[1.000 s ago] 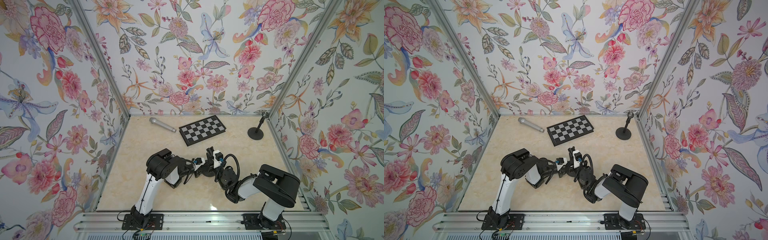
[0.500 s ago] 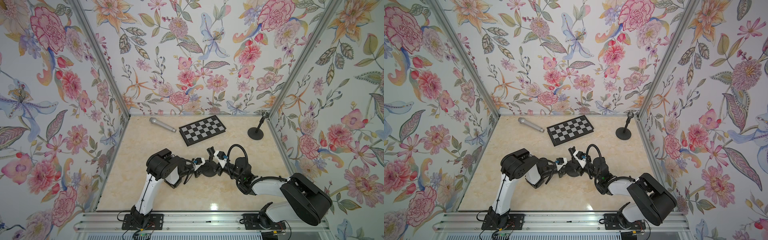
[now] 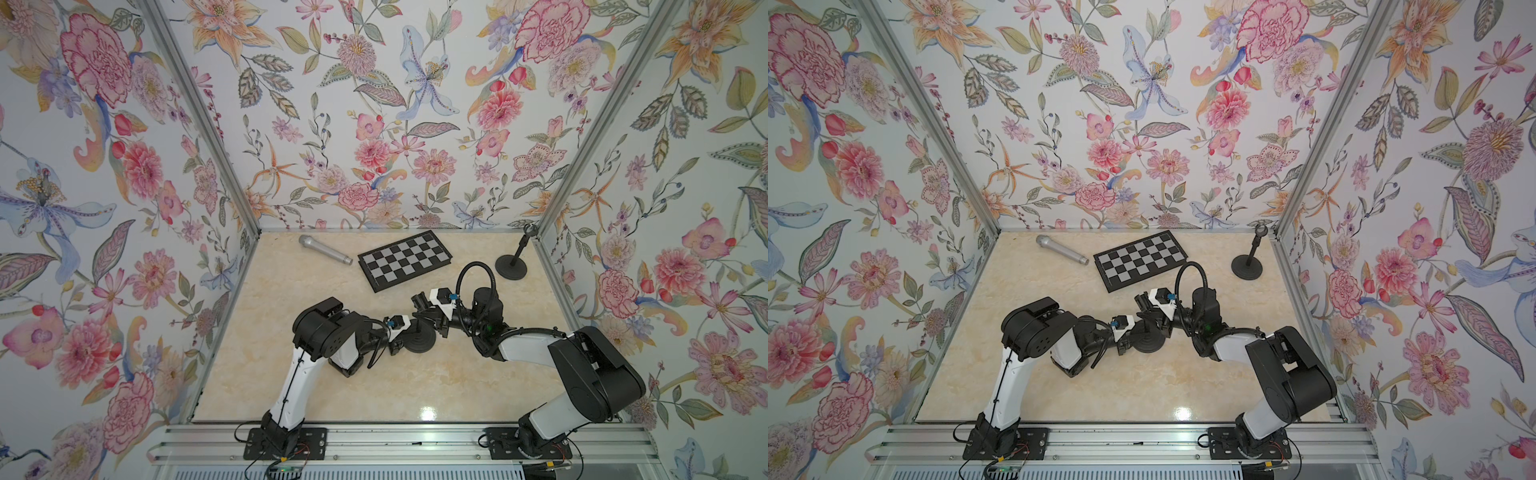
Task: Assemble a microphone stand
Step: Screw the microphone stand pole into the microphone stand base.
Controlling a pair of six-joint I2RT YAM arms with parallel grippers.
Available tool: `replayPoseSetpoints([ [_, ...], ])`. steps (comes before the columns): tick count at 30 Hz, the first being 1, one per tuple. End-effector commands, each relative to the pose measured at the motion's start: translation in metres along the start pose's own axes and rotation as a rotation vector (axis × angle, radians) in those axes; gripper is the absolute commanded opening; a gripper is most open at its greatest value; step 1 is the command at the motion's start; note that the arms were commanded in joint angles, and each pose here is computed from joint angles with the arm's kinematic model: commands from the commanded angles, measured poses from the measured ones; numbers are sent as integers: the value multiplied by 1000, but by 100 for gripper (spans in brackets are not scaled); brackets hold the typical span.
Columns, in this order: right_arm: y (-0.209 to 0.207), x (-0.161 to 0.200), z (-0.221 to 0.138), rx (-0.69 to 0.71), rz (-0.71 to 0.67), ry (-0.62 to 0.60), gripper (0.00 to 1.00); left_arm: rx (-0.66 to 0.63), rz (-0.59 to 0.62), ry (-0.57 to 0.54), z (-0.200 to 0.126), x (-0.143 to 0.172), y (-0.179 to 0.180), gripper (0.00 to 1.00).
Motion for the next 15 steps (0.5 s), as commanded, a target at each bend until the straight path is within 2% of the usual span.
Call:
replayPoseSetpoints([
  [1,9,2,-4,95,26,15,0,-122,59,2,-19,37,0,34],
  [6,29,7,-14,623,48,111,0,-129,53,3,-19,38,1,34],
  [8,47,5,-8,795,39,169,0,-133,54,-2,-18,36,2,35],
  [10,58,9,0,946,103,221,0,-131,48,-1,-18,37,1,35],
  [12,70,13,15,1012,150,251,0,-127,49,1,-18,38,1,35],
  [15,82,11,33,1012,94,274,0,-137,53,-2,-19,36,2,35],
])
Point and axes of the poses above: each gripper's point midway between its finger pads, its own z axis out along the fingers, its own y axis along the line the jaws close on, x = y × z, the point moved 8 cm from there along -z, back along the fingers, and after that the axes turned 13 degrees about -z, right-handed, at the moved point
